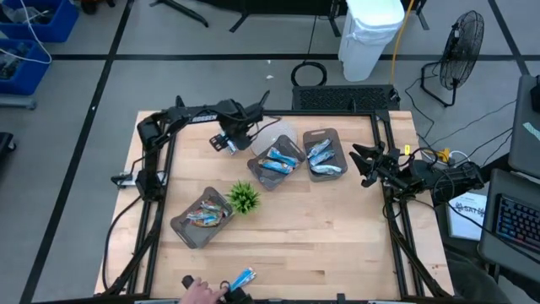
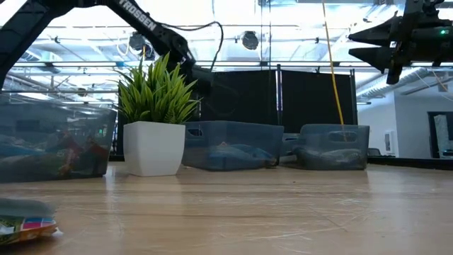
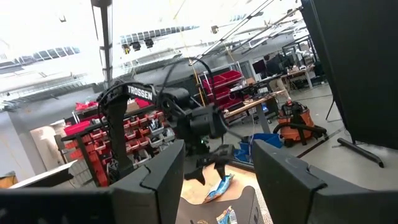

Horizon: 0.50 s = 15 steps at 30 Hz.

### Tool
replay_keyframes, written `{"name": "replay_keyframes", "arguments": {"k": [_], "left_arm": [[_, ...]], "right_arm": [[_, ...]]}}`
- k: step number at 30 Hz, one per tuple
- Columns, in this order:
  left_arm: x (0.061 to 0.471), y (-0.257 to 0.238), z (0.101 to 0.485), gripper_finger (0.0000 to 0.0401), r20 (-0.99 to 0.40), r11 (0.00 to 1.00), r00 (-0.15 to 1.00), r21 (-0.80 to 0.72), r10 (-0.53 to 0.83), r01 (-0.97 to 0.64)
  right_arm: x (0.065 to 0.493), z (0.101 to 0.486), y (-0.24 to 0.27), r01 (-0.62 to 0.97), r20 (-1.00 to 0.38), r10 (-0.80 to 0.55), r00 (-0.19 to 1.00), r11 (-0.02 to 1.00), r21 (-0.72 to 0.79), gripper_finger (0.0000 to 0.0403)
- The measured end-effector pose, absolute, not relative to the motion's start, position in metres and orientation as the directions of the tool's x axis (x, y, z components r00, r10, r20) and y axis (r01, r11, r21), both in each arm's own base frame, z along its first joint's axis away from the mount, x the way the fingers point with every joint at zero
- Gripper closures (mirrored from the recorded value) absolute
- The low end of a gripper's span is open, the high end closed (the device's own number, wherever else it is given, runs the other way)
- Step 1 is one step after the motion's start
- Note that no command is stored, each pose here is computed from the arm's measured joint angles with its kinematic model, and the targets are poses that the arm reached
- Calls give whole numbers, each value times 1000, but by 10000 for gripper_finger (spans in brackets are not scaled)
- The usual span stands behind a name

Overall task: Pick and place Granola Bars by type
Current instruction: Put the yellow granola bar into the top left black bin

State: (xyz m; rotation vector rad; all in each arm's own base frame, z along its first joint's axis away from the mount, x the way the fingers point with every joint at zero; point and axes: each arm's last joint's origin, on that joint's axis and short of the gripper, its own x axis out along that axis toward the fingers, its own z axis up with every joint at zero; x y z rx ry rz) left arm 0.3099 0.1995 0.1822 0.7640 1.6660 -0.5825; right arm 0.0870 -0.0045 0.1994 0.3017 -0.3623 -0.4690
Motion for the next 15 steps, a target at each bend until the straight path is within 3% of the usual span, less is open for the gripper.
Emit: {"name": "replay_keyframes", "arguments": {"k": [7,15], "left_arm": [[289,195,148,105,-963,589,-211,-75,165,804],[294,190,135,105,-957,585,-154,20,246,811]], "right_arm": [[87,199,-4,382,268,-488,831,850,362,222],[87,199,-4,382,268,-488,831,850,362,222]]}}
